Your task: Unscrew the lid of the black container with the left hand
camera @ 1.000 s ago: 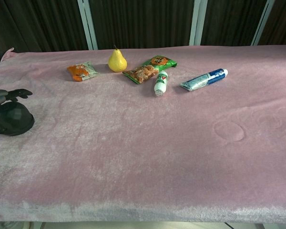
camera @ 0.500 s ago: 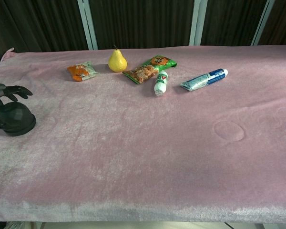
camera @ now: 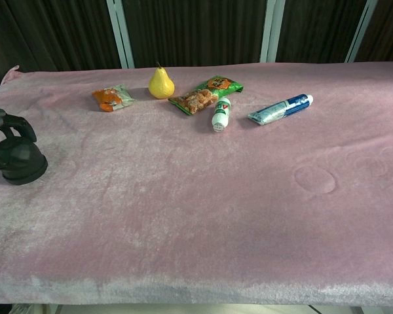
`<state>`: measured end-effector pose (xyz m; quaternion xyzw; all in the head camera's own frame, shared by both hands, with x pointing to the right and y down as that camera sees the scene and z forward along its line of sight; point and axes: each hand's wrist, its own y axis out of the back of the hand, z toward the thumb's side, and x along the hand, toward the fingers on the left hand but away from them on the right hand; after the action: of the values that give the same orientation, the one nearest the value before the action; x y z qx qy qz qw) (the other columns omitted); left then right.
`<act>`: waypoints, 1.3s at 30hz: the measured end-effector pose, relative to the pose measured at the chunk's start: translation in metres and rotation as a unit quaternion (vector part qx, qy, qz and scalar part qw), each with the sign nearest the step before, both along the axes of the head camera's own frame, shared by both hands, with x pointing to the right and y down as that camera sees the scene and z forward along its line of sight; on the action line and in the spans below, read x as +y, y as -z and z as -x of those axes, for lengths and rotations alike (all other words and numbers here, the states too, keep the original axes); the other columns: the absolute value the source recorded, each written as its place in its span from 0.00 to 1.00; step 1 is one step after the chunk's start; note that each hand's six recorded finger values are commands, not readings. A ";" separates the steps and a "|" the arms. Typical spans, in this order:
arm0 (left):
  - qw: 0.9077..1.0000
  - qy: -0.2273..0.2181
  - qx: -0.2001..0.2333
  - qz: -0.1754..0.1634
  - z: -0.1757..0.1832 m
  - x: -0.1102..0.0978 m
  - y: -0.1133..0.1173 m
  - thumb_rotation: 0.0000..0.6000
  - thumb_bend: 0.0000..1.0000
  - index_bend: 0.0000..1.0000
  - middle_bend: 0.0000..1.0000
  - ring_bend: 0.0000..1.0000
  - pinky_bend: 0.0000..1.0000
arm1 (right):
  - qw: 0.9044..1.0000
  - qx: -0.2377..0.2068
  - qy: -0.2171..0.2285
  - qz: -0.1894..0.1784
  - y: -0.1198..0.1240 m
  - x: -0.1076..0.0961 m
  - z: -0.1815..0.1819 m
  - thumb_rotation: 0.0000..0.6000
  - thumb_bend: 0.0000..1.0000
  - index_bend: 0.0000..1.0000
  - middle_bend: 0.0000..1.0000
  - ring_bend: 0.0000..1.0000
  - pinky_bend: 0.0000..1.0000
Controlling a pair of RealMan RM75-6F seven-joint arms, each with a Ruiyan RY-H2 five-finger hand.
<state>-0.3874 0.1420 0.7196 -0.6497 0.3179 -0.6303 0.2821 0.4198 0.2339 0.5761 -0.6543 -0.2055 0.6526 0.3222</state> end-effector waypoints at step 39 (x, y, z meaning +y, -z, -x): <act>0.996 0.023 -0.076 -0.045 0.071 0.032 0.054 1.00 0.28 0.27 0.27 0.37 0.53 | 1.000 0.004 0.000 0.005 -0.004 0.000 0.001 1.00 0.10 0.10 0.08 0.00 0.19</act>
<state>-0.4581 0.1744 0.6659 -0.5792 0.3386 -0.6690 0.3199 0.4189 0.2334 0.5797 -0.6530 -0.2008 0.6566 0.3194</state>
